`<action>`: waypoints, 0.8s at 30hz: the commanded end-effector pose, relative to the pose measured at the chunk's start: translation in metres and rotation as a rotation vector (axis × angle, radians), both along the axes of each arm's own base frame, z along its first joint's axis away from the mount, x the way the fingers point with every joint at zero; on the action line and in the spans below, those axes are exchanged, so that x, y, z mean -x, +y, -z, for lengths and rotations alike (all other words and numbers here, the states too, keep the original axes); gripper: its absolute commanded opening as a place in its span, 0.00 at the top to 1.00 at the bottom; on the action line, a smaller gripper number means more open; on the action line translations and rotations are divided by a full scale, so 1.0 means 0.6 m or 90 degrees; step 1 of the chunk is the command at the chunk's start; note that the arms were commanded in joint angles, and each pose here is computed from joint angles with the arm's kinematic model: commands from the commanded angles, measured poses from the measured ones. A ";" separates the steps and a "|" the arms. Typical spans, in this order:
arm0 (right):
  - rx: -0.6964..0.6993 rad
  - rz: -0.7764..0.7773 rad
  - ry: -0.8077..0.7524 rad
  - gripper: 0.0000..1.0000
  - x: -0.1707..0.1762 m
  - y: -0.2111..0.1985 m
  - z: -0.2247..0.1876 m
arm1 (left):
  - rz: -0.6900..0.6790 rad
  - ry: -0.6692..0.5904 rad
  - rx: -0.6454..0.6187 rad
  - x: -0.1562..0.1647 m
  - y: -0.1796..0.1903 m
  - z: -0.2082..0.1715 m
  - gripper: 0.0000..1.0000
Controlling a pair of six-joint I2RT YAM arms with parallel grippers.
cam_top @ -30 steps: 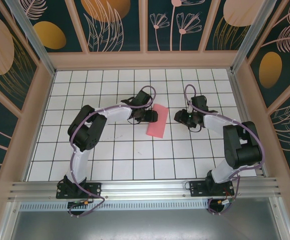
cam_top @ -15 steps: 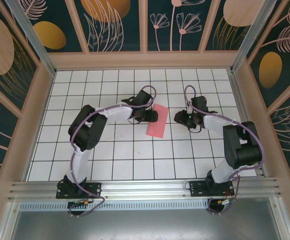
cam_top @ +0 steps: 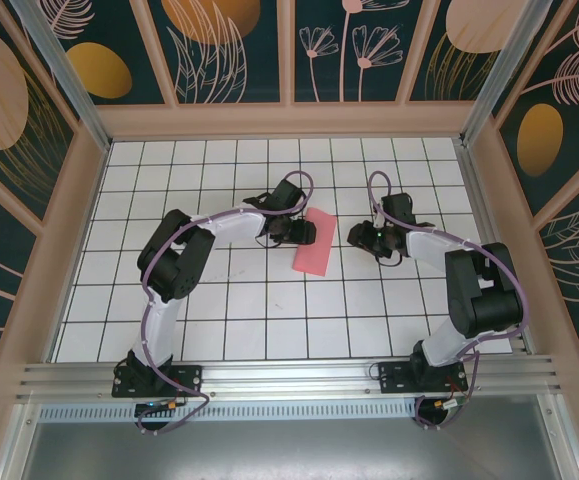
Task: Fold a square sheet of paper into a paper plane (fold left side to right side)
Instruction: First fold in half a square sheet of paper at the center of the table.
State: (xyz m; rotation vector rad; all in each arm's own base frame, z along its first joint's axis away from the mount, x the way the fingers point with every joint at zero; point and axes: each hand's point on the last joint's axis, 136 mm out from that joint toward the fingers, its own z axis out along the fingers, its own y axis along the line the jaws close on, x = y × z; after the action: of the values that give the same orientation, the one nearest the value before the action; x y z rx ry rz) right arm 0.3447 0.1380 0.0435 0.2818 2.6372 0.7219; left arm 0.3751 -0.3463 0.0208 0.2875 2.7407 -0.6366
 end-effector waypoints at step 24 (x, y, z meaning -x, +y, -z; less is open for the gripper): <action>-0.068 -0.028 -0.010 0.59 -0.001 0.037 -0.011 | 0.054 0.050 -0.024 0.042 -0.020 0.080 0.42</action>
State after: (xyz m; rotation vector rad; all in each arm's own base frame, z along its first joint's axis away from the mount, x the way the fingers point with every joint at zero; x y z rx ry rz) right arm 0.3471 0.1528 0.0522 0.2487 2.5992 0.8330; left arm 0.3745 -0.3462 0.0202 0.3085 2.7470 -0.6250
